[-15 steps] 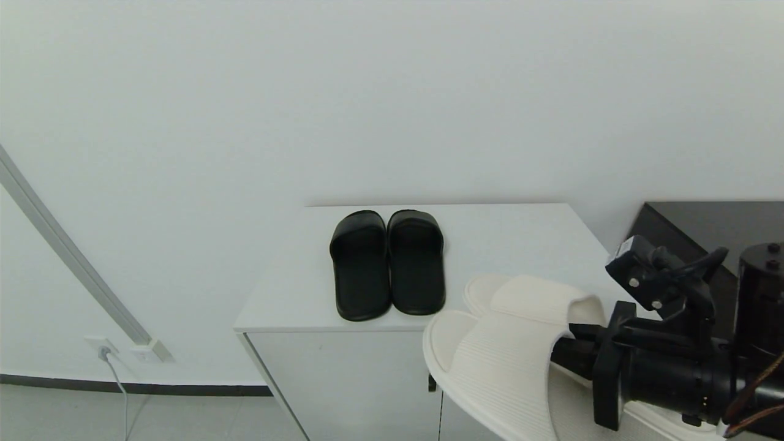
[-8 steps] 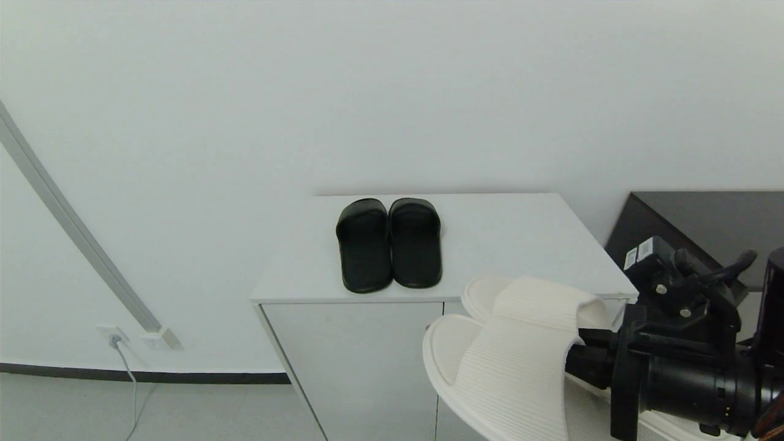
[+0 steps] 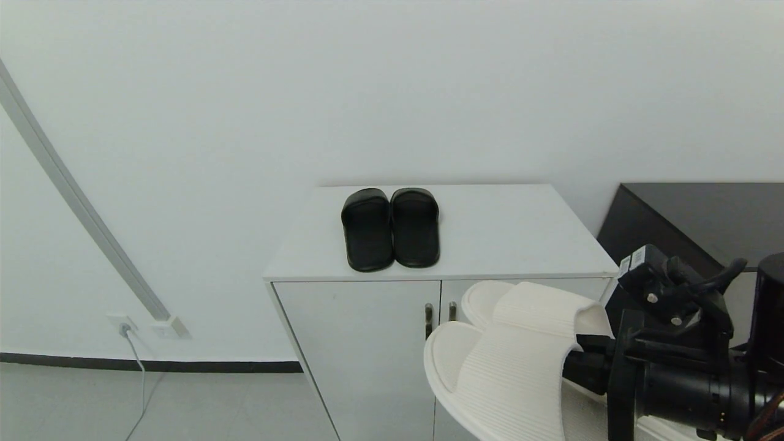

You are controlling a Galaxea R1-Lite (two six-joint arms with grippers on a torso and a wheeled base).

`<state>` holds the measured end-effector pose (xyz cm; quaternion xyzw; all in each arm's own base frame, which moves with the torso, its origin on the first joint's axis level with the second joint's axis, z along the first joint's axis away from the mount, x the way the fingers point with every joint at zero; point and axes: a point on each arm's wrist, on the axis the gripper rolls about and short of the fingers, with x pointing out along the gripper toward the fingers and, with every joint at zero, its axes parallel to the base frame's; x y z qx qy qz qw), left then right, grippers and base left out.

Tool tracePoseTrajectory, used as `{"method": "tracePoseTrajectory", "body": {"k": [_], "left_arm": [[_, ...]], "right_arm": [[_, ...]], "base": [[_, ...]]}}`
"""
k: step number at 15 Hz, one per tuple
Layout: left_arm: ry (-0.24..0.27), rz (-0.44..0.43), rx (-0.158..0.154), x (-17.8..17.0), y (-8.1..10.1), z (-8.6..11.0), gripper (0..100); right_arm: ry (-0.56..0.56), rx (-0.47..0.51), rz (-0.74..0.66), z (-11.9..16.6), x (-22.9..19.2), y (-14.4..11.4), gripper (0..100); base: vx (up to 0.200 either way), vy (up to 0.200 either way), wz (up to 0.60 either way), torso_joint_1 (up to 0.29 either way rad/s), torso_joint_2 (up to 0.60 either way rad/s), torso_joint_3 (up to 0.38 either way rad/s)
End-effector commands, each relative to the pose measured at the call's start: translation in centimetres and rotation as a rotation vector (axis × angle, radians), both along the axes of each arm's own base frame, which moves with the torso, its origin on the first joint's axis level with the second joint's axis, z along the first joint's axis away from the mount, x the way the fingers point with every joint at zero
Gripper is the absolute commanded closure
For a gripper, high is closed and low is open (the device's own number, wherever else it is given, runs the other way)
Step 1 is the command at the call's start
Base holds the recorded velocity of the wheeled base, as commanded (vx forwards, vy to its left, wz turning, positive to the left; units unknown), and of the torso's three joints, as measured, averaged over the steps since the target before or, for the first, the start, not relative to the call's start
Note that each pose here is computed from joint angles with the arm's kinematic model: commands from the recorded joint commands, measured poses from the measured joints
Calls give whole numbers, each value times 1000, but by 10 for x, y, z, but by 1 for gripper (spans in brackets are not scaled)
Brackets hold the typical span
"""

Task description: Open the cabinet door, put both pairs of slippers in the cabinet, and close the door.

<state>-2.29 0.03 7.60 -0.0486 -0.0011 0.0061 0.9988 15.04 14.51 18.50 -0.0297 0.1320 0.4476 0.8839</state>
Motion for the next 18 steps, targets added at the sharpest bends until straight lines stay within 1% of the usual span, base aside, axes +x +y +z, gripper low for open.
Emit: {"method": "tracePoseTrajectory", "body": {"k": [1, 4, 12, 13, 18], "left_arm": [[0, 1, 1, 0, 0, 0, 100], [0, 0, 1, 0, 0, 0, 100], [0, -2, 7, 0, 0, 0, 100], [0, -2, 7, 0, 0, 0, 0], [0, -2, 7, 0, 0, 0, 0]], "right_arm": [[7, -6, 1, -2, 1, 1, 100], [6, -5, 1, -2, 2, 2, 100], [10, -15, 4, -4, 1, 1, 100], [13, -22, 6, -6, 2, 2, 100], [23, -64, 18, -16, 3, 4, 100]], "base": [[0, 0, 0, 0, 0, 0], [0, 0, 0, -25, 53, 38], [0, 0, 0, -207, 502, 290], [0, 0, 0, -203, 530, 325], [0, 0, 0, -185, 504, 322]]}}
